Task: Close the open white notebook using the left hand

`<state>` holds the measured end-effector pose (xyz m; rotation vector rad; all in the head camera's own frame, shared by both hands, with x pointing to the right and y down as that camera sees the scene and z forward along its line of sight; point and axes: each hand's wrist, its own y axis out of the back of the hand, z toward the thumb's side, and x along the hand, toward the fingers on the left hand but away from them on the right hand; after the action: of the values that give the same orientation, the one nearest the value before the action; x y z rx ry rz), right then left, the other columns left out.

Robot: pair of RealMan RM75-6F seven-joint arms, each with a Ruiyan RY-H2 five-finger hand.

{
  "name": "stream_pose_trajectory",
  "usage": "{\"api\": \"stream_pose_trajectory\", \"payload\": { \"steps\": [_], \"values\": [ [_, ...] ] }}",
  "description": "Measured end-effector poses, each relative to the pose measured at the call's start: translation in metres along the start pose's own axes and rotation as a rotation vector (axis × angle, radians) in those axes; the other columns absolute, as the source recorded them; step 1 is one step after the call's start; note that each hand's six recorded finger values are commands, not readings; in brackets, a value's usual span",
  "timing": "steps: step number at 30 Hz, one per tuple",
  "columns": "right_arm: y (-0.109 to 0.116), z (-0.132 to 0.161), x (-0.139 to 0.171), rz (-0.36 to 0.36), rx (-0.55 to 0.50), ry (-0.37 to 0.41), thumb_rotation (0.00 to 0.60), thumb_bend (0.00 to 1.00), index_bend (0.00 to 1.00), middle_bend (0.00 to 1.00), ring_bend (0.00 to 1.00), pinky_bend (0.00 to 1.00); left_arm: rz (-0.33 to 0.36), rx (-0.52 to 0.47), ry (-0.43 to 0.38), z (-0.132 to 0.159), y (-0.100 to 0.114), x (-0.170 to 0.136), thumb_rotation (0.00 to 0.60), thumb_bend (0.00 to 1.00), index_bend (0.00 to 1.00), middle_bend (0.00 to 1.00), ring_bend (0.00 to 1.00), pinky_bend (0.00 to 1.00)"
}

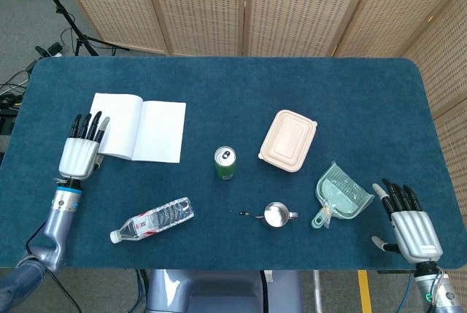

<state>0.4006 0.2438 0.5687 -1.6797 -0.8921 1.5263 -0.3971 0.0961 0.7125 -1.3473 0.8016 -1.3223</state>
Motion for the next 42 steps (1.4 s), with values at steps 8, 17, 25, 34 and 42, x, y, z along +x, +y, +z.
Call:
{"api": "stream_pose_trajectory", "payload": {
  "steps": [8,17,25,34,42],
  "values": [
    [0.0,0.001,0.0,0.001,0.001,0.002,0.6,0.0,0.0,0.0,0.0,0.0,0.176,-0.096,-0.006,0.013,0.032,0.006,0.6,0.26,0.0,0.0,0.0,0.0],
    [0.001,0.0,0.0,-0.002,-0.001,0.0,0.6,0.0,0.0,0.0,0.0,0.0,0.249,-0.177,-0.019,0.027,0.046,0.013,0.6,0.05,0.0,0.0,0.0,0.0],
    [0.002,-0.002,0.001,-0.005,-0.006,-0.003,0.6,0.0,0.0,0.0,0.0,0.0,0.262,-0.232,-0.029,0.032,0.048,0.006,0.6,0.0,0.0,0.0,0.0,0.0],
    [0.002,-0.004,0.0,-0.004,-0.005,-0.011,0.6,0.0,0.0,0.0,0.0,0.0,0.213,-0.332,-0.012,0.016,0.048,-0.021,0.6,0.0,0.0,0.0,0.0,0.0],
    [0.005,-0.007,0.0,-0.013,-0.002,-0.026,0.6,0.0,0.0,0.0,0.0,0.0,0.015,-0.303,0.018,0.004,0.059,-0.071,0.6,0.0,0.0,0.0,0.0,0.0]
  ]
}}
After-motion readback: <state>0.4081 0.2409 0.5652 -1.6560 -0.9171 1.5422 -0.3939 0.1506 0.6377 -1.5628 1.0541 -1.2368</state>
